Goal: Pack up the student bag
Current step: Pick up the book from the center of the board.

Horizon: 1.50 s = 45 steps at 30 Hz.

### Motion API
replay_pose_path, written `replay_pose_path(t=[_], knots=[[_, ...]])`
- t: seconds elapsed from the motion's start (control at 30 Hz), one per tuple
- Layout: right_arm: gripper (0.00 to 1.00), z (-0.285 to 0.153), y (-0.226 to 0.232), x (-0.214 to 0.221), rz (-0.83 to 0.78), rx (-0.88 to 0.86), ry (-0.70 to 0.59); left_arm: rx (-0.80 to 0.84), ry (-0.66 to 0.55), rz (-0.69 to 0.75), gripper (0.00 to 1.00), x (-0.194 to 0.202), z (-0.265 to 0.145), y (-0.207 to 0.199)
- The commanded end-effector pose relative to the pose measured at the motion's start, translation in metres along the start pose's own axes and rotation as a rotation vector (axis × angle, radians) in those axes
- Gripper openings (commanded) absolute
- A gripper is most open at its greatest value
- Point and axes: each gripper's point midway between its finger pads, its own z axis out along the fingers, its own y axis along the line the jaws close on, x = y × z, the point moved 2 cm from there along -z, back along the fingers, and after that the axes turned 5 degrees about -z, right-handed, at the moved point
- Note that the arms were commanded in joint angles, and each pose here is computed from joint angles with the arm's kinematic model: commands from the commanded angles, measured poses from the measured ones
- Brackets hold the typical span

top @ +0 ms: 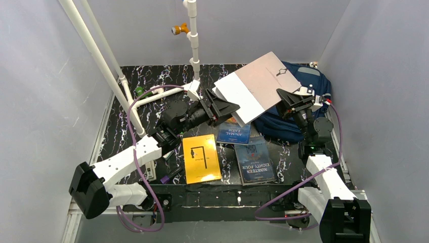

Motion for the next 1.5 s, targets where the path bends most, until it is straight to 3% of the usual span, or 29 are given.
replay_pose_path(t=[0.0,0.17,0.3,0.5,0.57,0.7,0.8,1.0,1.13,1.23,1.33,1.47], knots=[[0.22,0.004,0.031,0.002,-0.046,-0.085,-0.011,0.038,-0.151,0.088,0.91,-0.024,0.019,-0.018],[0.24,-0.003,0.024,0.004,-0.076,-0.044,-0.022,0.021,-0.24,0.098,0.73,-0.03,0.022,-0.015],[0.25,-0.007,0.02,0.002,-0.109,0.005,-0.052,-0.023,-0.343,0.158,0.66,-0.036,0.019,-0.008],[0.26,-0.009,0.02,0.002,-0.097,0.016,-0.06,-0.037,-0.337,0.113,0.61,-0.035,0.03,-0.004],[0.29,-0.008,0.021,0.002,-0.103,0.012,-0.057,-0.033,-0.327,0.114,0.54,-0.033,0.031,-0.004],[0.45,-0.003,0.009,0.009,-0.143,0.08,0.021,-0.006,-0.318,0.171,0.4,-0.033,0.02,-0.015],[0.64,-0.004,-0.019,0.02,-0.189,0.19,0.128,0.03,-0.312,0.349,0.19,-0.035,0.006,-0.033],[0.89,-0.016,-0.042,0.041,-0.231,0.203,0.3,-0.066,-0.425,0.55,0.14,-0.058,-0.031,-0.041],[0.98,-0.027,-0.055,0.041,-0.396,0.338,0.371,-0.214,-0.556,0.665,0.07,-0.086,-0.056,-0.042],[0.98,-0.039,-0.064,0.036,-0.558,0.428,0.415,-0.3,-0.633,0.727,0.0,-0.103,-0.072,-0.046],[0.97,-0.046,-0.066,0.028,-0.757,0.484,0.491,-0.372,-0.652,0.763,0.0,-0.11,-0.082,-0.045],[0.96,-0.064,-0.083,-0.024,-1.058,0.831,0.532,-0.47,-0.631,0.777,0.0,-0.111,-0.093,-0.035]])
